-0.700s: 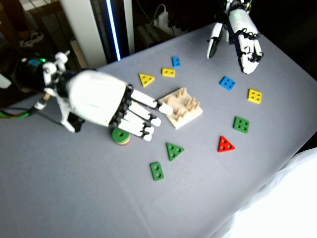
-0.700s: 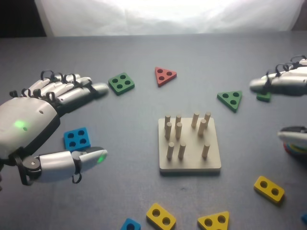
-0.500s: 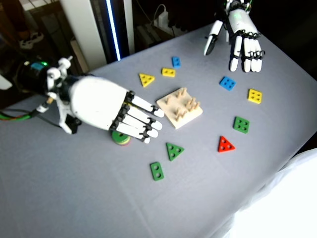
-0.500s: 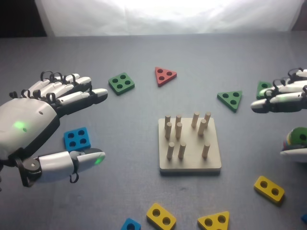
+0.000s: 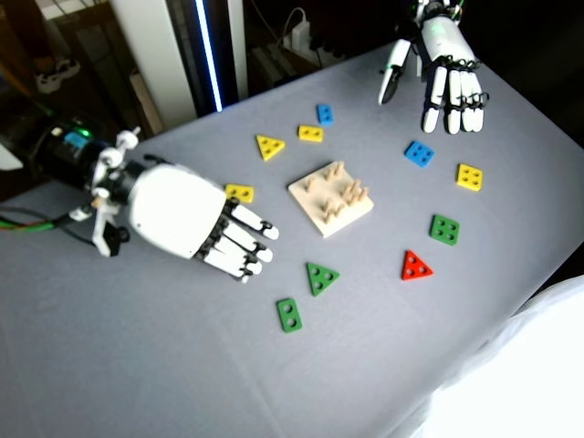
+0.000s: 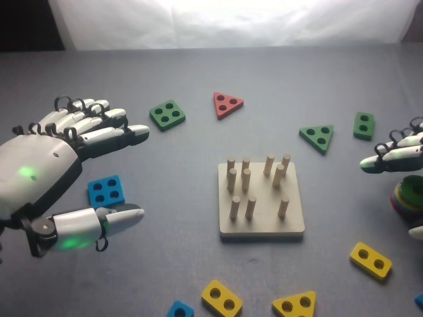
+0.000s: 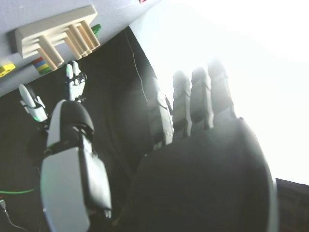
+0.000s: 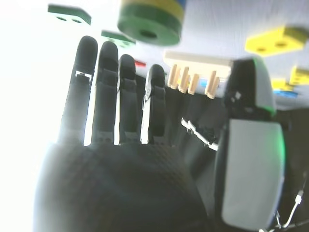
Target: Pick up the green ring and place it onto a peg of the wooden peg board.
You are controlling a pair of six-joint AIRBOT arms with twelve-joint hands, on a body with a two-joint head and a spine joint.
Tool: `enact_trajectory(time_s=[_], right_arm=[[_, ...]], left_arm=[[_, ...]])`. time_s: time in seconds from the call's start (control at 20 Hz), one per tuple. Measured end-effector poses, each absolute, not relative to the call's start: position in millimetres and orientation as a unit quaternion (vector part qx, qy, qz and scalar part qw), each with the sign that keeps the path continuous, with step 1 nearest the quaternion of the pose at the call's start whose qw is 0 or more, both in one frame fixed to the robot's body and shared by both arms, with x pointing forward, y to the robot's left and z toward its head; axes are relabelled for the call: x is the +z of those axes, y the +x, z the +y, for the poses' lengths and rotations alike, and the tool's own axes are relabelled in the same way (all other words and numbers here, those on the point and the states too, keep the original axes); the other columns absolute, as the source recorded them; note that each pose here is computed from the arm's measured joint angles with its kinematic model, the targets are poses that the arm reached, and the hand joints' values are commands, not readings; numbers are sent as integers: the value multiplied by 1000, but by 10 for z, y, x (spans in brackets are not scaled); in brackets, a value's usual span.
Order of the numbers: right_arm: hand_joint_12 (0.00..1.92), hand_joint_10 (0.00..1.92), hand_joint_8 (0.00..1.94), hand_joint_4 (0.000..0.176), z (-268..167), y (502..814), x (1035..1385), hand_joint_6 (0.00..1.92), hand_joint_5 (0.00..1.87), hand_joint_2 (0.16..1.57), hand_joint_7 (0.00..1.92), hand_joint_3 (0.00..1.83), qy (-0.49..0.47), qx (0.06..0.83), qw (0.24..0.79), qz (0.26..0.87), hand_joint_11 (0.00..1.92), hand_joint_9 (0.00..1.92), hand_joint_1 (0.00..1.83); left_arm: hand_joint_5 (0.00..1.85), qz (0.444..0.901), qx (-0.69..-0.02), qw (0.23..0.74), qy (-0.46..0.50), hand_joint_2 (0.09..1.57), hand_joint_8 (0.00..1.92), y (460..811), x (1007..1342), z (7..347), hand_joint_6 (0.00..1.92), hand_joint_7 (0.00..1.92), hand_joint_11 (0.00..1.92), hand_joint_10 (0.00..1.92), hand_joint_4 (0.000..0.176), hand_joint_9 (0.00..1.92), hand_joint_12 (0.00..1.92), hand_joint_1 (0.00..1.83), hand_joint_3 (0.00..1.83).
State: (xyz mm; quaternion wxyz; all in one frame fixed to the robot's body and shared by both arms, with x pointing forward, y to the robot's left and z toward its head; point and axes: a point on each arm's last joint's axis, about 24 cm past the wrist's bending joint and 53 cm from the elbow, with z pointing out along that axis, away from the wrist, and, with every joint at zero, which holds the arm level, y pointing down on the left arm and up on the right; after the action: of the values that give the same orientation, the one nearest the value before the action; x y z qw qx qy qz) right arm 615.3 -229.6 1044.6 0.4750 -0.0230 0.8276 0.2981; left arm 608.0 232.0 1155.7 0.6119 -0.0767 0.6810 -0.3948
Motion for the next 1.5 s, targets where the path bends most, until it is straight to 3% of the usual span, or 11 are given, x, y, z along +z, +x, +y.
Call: enact_trajectory(time_s=[0.35,0.6,0.75,0.85,0.95,1.0,1.05,1.15,1.2,1.25,1.5], right_arm=[[956,9,2,126,-2458,6230,10372,0,448,948,465,0,-18,264,480,837,265,585,1111],[1214,62,7,84,-2445,6230,10305,3,544,970,627,0,-12,264,474,840,388,816,1121],[1249,60,12,100,-2416,6219,10278,4,559,967,655,0,-12,267,472,840,379,821,1113],[1430,217,12,66,-2415,6219,10278,3,630,960,749,0,-11,267,472,840,454,865,1101],[1445,481,1,64,-2415,6219,10277,0,636,961,757,0,-12,267,472,840,458,757,1099],[1548,822,32,39,-2415,6219,10277,5,705,975,842,1,-12,267,472,840,557,736,1100],[1516,902,62,9,-2416,6221,10278,13,772,990,930,2,-12,267,472,840,632,780,1116],[1494,913,62,1,-2408,6237,10276,6,793,994,956,0,-11,269,475,838,658,796,1121],[1451,918,725,0,-2404,6241,10275,738,882,1077,1096,1,-11,270,475,838,870,1014,1236],[1479,1026,973,0,-2395,6243,10285,893,900,1103,1073,4,-11,272,477,836,912,1023,1252],[1498,1146,899,16,-2345,6267,10314,1062,943,1101,1068,0,-9,276,477,834,912,988,1228]], left_arm=[[481,681,-396,611,-80,1049,2,6080,11555,2330,2,324,0,5,91,152,278,714,0],[466,680,-396,611,-81,1068,1,6082,11556,2333,1,323,0,3,83,162,246,719,1],[464,680,-396,611,-81,1065,0,6081,11554,2331,0,317,0,0,87,157,224,730,0],[440,680,-396,611,-81,1073,0,6081,11555,2332,0,312,0,2,84,169,271,679,1],[437,680,-397,611,-81,1074,0,6081,11555,2331,0,311,0,2,84,170,274,677,2],[433,680,-396,611,-81,1077,0,6081,11555,2332,0,313,0,1,85,168,253,656,1],[432,680,-397,611,-81,1083,2,6081,11554,2331,0,320,0,2,82,172,253,638,3],[431,680,-398,609,-84,1085,3,6081,11542,2327,0,322,0,2,81,173,254,633,4],[411,681,-399,609,-84,1083,5,6078,11537,2320,0,328,0,3,68,175,256,649,2],[393,681,-399,608,-83,1088,5,6076,11537,2316,0,333,0,3,66,178,263,630,4],[358,681,-399,609,-85,1102,0,6079,11538,2322,0,318,0,0,85,169,243,569,2]])
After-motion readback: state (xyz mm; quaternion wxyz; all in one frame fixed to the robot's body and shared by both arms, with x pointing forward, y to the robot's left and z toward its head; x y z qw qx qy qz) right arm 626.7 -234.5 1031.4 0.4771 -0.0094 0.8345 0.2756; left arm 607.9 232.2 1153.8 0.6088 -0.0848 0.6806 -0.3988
